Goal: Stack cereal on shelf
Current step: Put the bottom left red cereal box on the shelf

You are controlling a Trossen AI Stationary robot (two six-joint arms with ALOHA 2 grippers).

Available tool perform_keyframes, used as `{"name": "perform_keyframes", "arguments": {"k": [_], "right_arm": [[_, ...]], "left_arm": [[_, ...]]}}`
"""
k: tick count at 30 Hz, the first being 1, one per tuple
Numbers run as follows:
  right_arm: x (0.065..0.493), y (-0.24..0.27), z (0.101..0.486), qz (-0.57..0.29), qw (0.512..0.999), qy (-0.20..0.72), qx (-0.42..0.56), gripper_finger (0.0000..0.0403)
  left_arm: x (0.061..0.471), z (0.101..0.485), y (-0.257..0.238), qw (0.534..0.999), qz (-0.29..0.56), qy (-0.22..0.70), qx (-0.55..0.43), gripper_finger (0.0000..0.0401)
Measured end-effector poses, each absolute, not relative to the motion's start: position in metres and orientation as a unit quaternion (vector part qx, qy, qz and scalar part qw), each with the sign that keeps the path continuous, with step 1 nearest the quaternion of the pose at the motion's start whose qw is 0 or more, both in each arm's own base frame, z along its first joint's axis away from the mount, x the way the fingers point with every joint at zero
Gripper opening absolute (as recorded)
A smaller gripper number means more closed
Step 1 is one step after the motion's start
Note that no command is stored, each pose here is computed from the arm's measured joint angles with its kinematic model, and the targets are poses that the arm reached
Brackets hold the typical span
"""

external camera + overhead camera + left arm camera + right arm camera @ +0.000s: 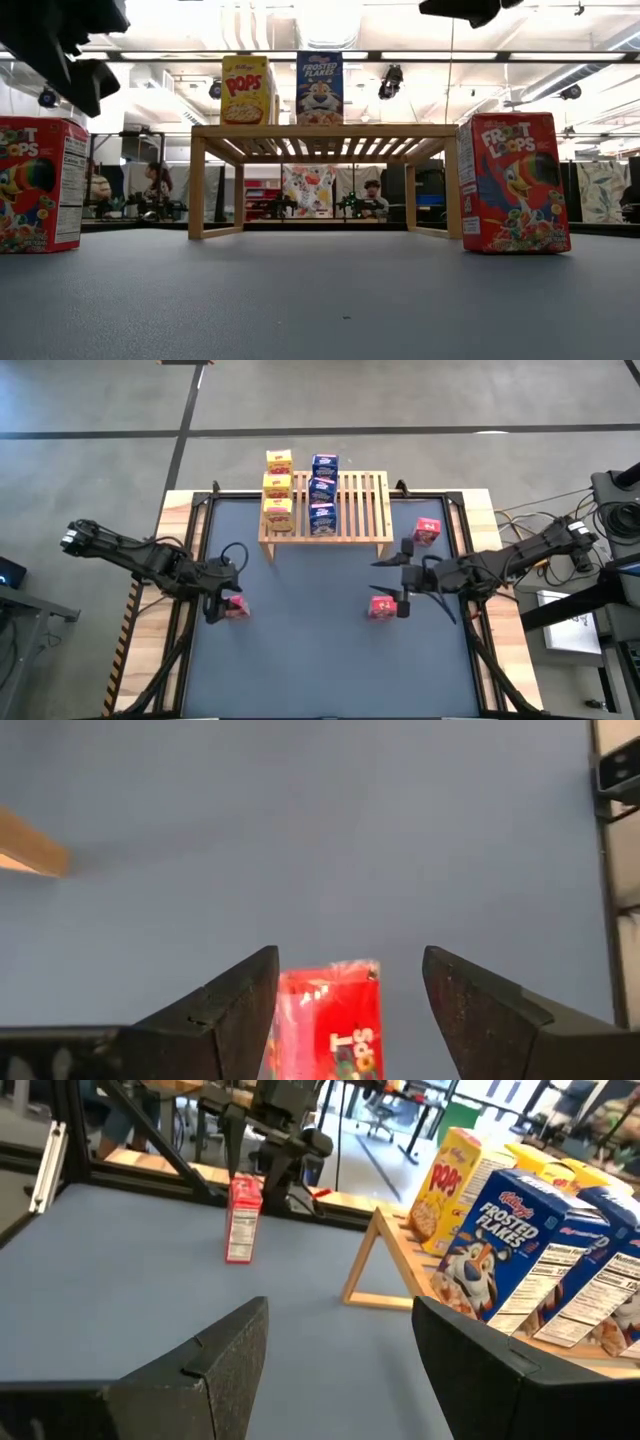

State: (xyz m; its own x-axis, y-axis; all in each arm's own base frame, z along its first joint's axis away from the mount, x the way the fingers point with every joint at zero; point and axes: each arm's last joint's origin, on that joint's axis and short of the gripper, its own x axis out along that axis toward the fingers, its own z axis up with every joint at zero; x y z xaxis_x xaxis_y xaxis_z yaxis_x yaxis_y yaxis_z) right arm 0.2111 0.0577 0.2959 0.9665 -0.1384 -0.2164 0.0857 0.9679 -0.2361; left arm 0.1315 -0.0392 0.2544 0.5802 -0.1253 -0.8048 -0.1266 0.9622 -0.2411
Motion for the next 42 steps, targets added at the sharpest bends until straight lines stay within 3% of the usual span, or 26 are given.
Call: {"name": "perform_keyframes", "arguments": {"k": [5, 15, 21, 31, 42], "right_arm": [[0.206, 0.056, 0.285, -0.057, 0.986, 0.100, -0.117, 0.0237], [0.207, 0.056, 0.282, -0.057, 0.986, 0.090, -0.127, 0.0238], [0.207, 0.056, 0.281, -0.057, 0.986, 0.091, -0.126, 0.0238], [0.208, 0.056, 0.281, -0.058, 0.987, 0.091, -0.122, 0.0238], [0.208, 0.056, 0.283, -0.058, 0.988, 0.082, -0.121, 0.0238]], "left_arm": [[0.129, 0.254, -0.040, 0.861, -0.001, 0.482, -0.161, 0.0249], [0.124, 0.248, -0.042, 0.792, 0.022, 0.583, -0.181, 0.0321], [0.127, 0.237, -0.046, 0.772, 0.042, 0.617, -0.149, 0.0328], [0.129, 0.220, -0.050, 0.784, 0.047, 0.607, -0.123, 0.0293], [0.121, 0.205, -0.050, 0.798, 0.047, 0.585, -0.134, 0.0190]]}}
